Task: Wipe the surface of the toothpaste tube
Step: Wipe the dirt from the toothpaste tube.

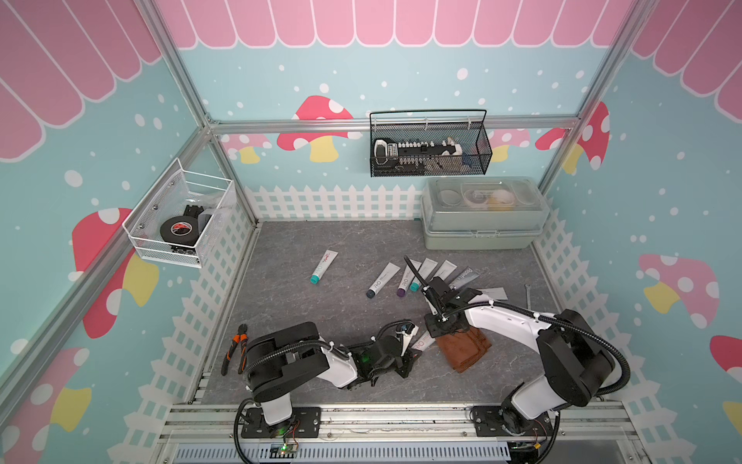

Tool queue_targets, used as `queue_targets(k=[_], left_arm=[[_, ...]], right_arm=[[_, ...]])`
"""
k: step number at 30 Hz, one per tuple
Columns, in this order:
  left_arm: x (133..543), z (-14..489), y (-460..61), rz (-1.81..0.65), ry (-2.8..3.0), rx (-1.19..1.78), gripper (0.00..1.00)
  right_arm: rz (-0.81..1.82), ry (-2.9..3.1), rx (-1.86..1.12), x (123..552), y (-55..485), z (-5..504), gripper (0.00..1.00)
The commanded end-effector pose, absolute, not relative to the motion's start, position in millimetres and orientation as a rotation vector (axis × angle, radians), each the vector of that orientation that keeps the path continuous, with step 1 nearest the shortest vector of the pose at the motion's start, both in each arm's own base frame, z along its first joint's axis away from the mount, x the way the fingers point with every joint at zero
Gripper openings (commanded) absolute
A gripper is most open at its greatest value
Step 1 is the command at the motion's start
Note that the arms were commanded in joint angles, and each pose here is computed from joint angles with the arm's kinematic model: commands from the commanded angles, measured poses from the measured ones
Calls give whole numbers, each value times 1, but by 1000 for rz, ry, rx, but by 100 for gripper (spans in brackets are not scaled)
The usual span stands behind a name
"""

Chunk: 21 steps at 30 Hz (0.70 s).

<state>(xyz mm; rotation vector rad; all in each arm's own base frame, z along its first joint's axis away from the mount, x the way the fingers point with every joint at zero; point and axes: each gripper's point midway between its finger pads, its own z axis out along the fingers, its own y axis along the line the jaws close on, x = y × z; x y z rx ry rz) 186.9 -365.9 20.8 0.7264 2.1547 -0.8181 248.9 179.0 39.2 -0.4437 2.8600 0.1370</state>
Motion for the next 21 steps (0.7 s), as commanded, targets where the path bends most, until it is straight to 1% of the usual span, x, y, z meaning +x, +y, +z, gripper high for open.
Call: queue_targets(k=[1, 4, 7, 9, 11, 13, 15, 18, 21], left_arm=[[165, -49, -321, -600, 2416, 803, 26], [167, -48, -323, -595, 2412, 807, 26], [168, -48, -324, -589, 2413, 807, 26], [168, -48, -323, -589, 2413, 806, 26], [167, -49, -321, -584, 2416, 803, 26], [167, -49, -319, -578, 2417, 797, 26], [167, -49, -317, -577, 2418, 793, 26], [167, -48, -314, -577, 2416, 782, 26], [166, -47, -311, -576, 2415, 773, 26]], right_arm=[[437, 2957, -541, 205, 201, 40, 8], [628, 2921, -569, 194, 220, 57, 8], [650, 2927, -574, 190, 221, 56, 9], [554, 2968, -582, 191, 212, 45, 9], [393, 3021, -589, 192, 196, 31, 8], [126, 3050, -568, 201, 169, 19, 8], [-76, 3043, -533, 211, 147, 15, 8], [-234, 3013, -487, 225, 132, 13, 8], [-297, 3016, -458, 233, 123, 10, 8]])
